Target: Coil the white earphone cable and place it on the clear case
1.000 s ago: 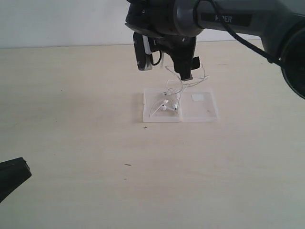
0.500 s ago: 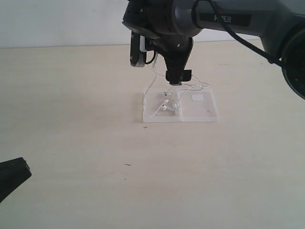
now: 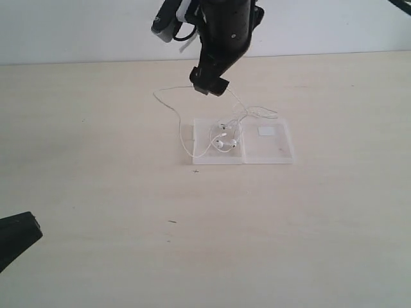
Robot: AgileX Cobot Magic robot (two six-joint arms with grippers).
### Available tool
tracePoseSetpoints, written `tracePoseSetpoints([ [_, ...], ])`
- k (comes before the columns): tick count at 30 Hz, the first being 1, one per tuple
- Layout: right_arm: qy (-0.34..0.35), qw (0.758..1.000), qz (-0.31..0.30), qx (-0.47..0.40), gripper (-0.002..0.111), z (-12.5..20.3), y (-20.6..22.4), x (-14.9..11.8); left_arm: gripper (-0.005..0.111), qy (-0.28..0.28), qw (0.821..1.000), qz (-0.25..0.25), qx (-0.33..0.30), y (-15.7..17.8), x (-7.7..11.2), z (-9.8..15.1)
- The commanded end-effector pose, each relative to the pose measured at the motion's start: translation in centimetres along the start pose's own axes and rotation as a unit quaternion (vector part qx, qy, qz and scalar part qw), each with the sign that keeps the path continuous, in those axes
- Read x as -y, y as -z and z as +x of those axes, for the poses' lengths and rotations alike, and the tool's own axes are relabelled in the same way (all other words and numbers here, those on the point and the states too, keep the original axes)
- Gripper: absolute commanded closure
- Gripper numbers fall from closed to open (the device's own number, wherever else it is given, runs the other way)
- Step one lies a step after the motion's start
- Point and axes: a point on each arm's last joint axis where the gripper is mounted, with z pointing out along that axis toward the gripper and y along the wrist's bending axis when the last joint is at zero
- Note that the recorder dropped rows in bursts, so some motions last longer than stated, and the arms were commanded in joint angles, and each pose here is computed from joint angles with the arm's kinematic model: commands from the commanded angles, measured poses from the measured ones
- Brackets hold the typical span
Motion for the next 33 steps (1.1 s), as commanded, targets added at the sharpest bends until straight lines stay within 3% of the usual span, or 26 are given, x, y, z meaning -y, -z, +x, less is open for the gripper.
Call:
tracePoseSetpoints([
  [1,-0.104,0.994,-0.032,-0.006,0.012,1.7,-2.0,1.5,0.107,0.002,1.0,-0.003,0.003,0.0,0.0,0.0],
  [12,-0.203,0.969,-0.142,-0.02,0.012,5.4,-6.1,1.9,0.107,0.002,1.0,-0.003,0.003,0.0,0.0,0.0],
  [20,-0.212,0.966,-0.147,-0.017,0.012,5.6,-6.1,2.2,0.107,0.002,1.0,-0.003,0.003,0.0,0.0,0.0],
  [25,-0.213,0.968,-0.133,0.006,0.015,5.5,-3.8,3.2,0.107,0.002,1.0,-0.003,0.003,0.0,0.0,0.0],
  [28,-0.232,0.965,-0.119,0.041,0.031,5.6,-0.4,4.5,0.107,0.002,1.0,-0.003,0.003,0.0,0.0,0.0],
  [33,-0.279,0.945,-0.136,0.101,0.083,6.5,5.7,5.2,0.107,0.002,1.0,-0.003,0.003,0.0,0.0,0.0],
])
